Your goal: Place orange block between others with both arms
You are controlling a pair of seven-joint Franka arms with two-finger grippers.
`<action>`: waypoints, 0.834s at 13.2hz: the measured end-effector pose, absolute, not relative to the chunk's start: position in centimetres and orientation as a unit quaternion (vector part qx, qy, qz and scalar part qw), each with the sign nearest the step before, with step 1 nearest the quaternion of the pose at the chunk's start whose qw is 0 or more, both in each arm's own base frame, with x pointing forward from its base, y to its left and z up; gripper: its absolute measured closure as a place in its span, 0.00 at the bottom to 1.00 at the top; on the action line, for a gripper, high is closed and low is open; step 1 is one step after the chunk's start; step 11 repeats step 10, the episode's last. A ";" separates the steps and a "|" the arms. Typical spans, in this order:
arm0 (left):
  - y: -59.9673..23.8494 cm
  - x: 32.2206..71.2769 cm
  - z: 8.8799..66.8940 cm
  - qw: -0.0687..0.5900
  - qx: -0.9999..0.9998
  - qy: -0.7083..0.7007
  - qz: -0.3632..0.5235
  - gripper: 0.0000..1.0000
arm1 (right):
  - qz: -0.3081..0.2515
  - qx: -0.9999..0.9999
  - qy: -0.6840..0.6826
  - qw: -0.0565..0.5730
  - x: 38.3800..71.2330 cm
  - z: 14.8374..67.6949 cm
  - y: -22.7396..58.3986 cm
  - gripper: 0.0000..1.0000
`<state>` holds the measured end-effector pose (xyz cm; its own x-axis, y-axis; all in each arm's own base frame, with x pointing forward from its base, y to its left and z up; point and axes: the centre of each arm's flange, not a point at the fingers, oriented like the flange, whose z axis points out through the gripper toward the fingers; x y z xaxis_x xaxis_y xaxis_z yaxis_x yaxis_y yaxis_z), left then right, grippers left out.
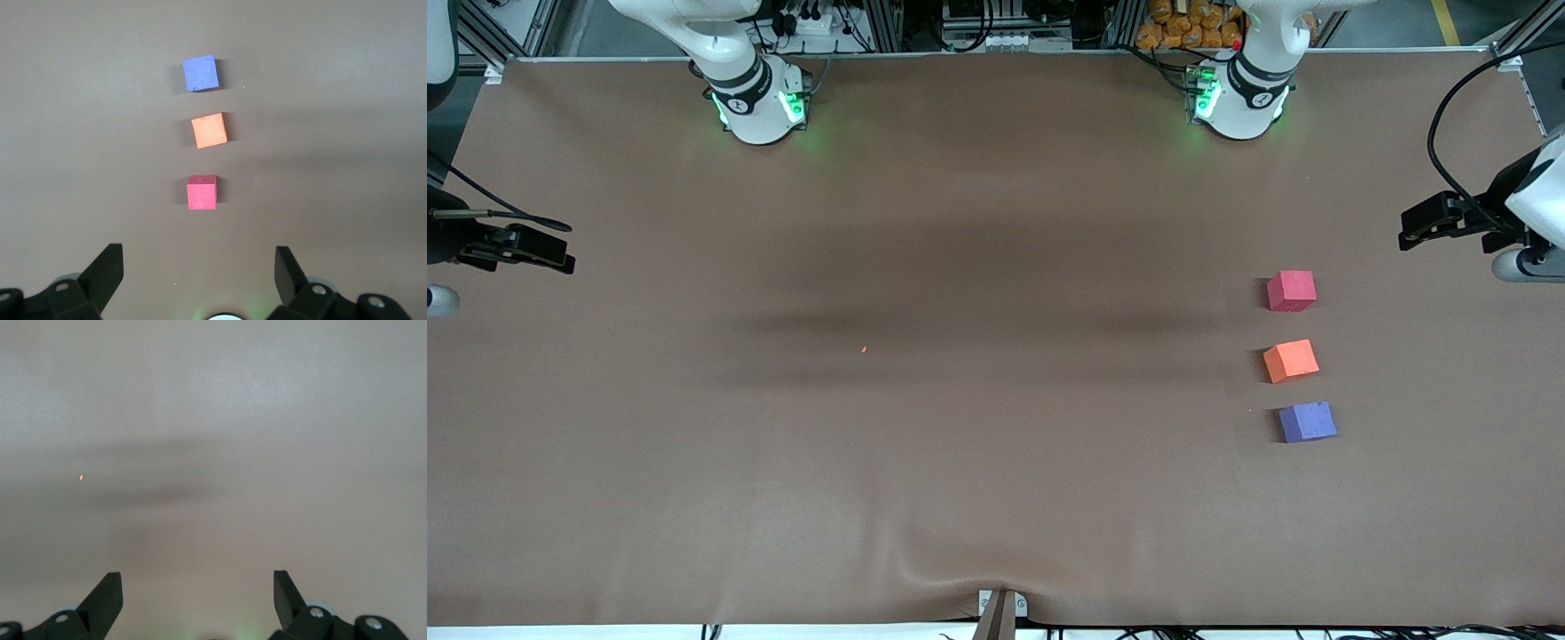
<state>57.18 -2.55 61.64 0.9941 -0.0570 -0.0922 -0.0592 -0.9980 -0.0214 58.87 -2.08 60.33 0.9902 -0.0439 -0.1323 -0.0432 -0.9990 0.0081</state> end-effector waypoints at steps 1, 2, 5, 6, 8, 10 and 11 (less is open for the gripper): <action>-2.7 57.2 61.6 0.010 -0.998 0.030 0.046 0.00 | -0.067 0.998 -0.022 0.003 58.9 60.3 -2.1 0.00; -2.7 57.2 61.6 0.008 -0.998 0.030 0.046 0.00 | -0.068 0.997 -0.022 0.003 58.8 60.3 -2.1 0.00; -2.9 57.2 61.6 0.005 -0.998 0.032 0.046 0.00 | -0.083 0.996 -0.022 0.002 58.4 60.2 -2.1 0.00; -3.0 57.2 61.6 0.005 -0.998 0.033 0.046 0.00 | -0.087 0.996 -0.022 0.002 58.3 60.2 -2.0 0.00; -3.1 57.2 61.6 0.005 -0.998 0.033 0.046 0.00 | -0.098 0.995 -0.022 0.002 58.0 60.1 -2.0 0.00; -3.1 57.2 61.6 0.005 -0.998 0.033 0.046 0.00 | -0.103 0.994 -0.022 0.002 57.9 60.1 -2.0 0.00; -3.1 57.2 61.6 0.005 -0.998 0.033 0.046 0.00 | -0.103 0.994 -0.022 0.002 57.9 60.1 -2.0 0.00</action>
